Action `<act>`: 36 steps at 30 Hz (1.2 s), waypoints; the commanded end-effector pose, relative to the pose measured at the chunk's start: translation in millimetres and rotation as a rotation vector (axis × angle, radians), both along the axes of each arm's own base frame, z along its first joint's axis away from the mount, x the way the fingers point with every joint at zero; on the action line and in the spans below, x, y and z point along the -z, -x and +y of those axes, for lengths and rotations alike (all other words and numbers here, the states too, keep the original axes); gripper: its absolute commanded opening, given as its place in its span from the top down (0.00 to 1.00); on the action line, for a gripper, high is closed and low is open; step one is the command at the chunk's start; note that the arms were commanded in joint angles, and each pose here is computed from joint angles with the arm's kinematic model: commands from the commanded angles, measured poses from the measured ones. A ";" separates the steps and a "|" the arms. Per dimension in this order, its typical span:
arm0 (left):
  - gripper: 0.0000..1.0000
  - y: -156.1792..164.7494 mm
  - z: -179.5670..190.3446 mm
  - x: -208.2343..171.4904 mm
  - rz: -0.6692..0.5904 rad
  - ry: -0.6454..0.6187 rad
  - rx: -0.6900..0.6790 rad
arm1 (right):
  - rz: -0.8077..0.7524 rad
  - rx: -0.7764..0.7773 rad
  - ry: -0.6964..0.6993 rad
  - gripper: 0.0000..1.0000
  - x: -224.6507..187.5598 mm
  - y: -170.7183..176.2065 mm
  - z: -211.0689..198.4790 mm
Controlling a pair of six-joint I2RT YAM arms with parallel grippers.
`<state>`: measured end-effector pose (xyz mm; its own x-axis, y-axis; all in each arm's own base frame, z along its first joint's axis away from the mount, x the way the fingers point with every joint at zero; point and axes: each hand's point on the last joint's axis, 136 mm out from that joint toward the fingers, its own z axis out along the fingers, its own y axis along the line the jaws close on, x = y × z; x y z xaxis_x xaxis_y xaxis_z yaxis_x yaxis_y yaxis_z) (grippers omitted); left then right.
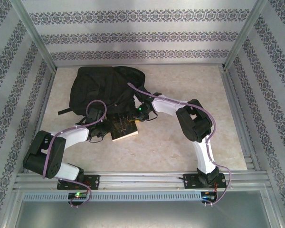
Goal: Pack the student bag
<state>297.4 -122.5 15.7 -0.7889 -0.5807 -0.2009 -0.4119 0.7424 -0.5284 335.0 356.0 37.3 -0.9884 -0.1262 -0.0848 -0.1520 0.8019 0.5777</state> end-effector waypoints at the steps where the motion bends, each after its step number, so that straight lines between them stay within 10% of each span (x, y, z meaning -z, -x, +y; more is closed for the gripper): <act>1: 0.66 -2.9 -34.8 6.6 -0.041 0.087 0.103 | -0.002 -0.052 -0.146 0.70 -47.5 17.7 25.7; 6: 0.66 -0.7 -35.8 6.5 -0.035 0.087 0.111 | 0.021 -0.059 -0.181 0.75 -45.1 24.0 34.3; 10: 0.60 2.2 -33.4 -1.7 -0.040 0.079 0.109 | 0.020 -0.044 -0.164 1.00 -37.7 23.7 27.6; 23: 0.27 27.0 -15.1 -47.3 -0.106 0.044 0.094 | -0.003 0.033 -0.197 1.00 -59.5 58.3 -36.1; 36: 0.25 7.9 -56.2 -93.4 -0.257 0.227 0.244 | -0.146 0.100 -0.457 1.00 -167.4 65.2 -66.1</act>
<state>276.4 -157.1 77.6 -0.8437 -0.4766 -0.2472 -0.2014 0.7078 -0.6771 267.3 282.8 163.2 -0.9805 0.0419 -0.1918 -0.1280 0.6042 0.7865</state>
